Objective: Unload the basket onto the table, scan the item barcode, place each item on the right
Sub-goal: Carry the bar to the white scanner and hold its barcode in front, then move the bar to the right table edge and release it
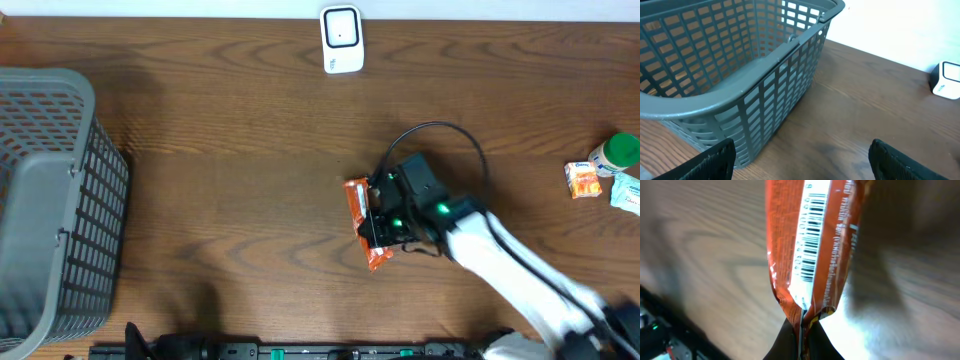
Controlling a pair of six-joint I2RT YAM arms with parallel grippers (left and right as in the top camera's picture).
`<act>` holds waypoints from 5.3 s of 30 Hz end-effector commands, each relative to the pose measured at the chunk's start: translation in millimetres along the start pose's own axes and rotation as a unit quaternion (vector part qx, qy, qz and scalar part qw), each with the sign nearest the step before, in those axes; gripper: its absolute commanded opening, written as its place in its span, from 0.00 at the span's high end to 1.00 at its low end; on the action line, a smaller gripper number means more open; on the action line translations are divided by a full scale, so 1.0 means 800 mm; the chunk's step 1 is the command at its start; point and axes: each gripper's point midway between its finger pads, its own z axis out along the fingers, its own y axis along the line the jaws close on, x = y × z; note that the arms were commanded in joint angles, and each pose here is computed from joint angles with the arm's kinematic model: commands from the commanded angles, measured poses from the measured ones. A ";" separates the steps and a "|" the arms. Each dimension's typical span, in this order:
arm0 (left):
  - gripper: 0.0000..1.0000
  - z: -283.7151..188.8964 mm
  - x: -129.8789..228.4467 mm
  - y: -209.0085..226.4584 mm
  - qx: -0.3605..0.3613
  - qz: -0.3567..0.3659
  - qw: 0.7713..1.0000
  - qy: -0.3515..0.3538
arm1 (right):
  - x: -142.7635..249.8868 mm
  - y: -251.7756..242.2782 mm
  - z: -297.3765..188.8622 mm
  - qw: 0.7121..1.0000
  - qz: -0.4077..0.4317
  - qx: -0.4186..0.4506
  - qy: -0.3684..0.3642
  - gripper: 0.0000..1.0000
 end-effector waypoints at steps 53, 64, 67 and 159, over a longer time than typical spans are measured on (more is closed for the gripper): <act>0.15 0.000 0.000 -0.001 0.002 0.000 1.000 -0.001 | -0.489 -0.139 -0.045 0.480 -0.403 0.773 -0.102 0.99; 0.15 0.000 0.000 -0.001 0.002 0.000 1.000 -0.001 | -0.481 -0.145 0.004 0.472 -0.441 0.759 -0.077 0.98; 0.15 0.000 0.000 -0.001 0.002 0.000 1.000 -0.001 | -0.478 -0.149 0.016 0.472 -0.457 0.752 -0.051 0.99; 0.14 0.000 0.000 -0.001 0.002 0.000 1.000 -0.001 | -0.041 -0.156 -0.467 0.824 0.225 0.159 -0.495 0.01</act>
